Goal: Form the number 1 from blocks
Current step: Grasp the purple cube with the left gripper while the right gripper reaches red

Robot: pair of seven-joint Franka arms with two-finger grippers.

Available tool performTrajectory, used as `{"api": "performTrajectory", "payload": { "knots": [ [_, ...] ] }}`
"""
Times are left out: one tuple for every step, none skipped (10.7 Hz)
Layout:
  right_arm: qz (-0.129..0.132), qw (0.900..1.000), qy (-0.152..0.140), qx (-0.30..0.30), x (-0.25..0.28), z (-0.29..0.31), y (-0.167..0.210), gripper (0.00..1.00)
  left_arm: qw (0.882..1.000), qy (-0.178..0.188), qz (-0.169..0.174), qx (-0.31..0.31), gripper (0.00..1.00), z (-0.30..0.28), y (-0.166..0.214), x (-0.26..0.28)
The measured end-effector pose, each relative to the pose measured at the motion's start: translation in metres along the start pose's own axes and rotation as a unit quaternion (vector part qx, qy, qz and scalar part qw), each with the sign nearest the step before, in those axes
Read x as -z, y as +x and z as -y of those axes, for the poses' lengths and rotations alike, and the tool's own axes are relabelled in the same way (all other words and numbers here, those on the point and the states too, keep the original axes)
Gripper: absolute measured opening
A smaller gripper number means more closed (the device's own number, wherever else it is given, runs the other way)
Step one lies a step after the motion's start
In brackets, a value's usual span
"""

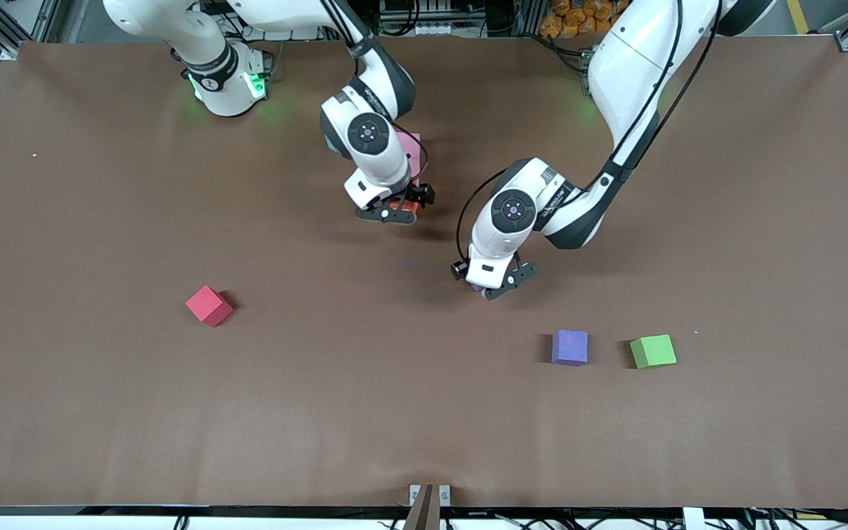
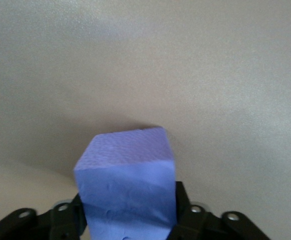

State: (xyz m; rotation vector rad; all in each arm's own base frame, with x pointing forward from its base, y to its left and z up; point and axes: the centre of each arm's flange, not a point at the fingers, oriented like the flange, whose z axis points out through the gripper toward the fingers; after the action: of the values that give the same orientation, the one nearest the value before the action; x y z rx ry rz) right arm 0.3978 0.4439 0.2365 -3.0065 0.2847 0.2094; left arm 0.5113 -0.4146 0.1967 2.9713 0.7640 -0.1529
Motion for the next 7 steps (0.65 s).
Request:
{"api": "performTrajectory", "payload": {
  "knots": [
    [0.002,1.0,0.008,-0.013,0.025,-0.011,0.016,1.0,1.0,0.002,-0.007,-0.02,0.58,-0.001,-0.001,0.001],
    [0.005,1.0,0.014,-0.021,0.051,-0.029,0.035,1.0,0.999,0.004,-0.015,-0.039,0.58,-0.002,-0.002,0.001],
    [0.007,0.999,0.022,-0.027,0.078,-0.053,0.058,1.0,0.998,0.004,-0.02,-0.055,0.58,-0.004,-0.004,0.002],
    [0.004,0.999,0.032,-0.031,0.103,-0.083,0.085,1.0,0.997,0.002,-0.022,-0.075,0.58,-0.008,-0.007,0.004],
    [-0.006,0.999,0.044,-0.029,0.124,-0.115,0.114,1.0,0.995,-0.002,-0.025,-0.1,0.58,-0.013,-0.013,0.008],
    [-0.02,0.998,0.055,-0.033,0.141,-0.15,0.143,1.0,0.991,-0.007,-0.027,-0.129,0.58,-0.021,-0.024,0.011],
    [-0.034,0.996,0.064,-0.052,0.157,-0.186,0.172,1.0,0.987,-0.011,-0.03,-0.157,0.56,-0.03,-0.037,0.015]
  ]
}}
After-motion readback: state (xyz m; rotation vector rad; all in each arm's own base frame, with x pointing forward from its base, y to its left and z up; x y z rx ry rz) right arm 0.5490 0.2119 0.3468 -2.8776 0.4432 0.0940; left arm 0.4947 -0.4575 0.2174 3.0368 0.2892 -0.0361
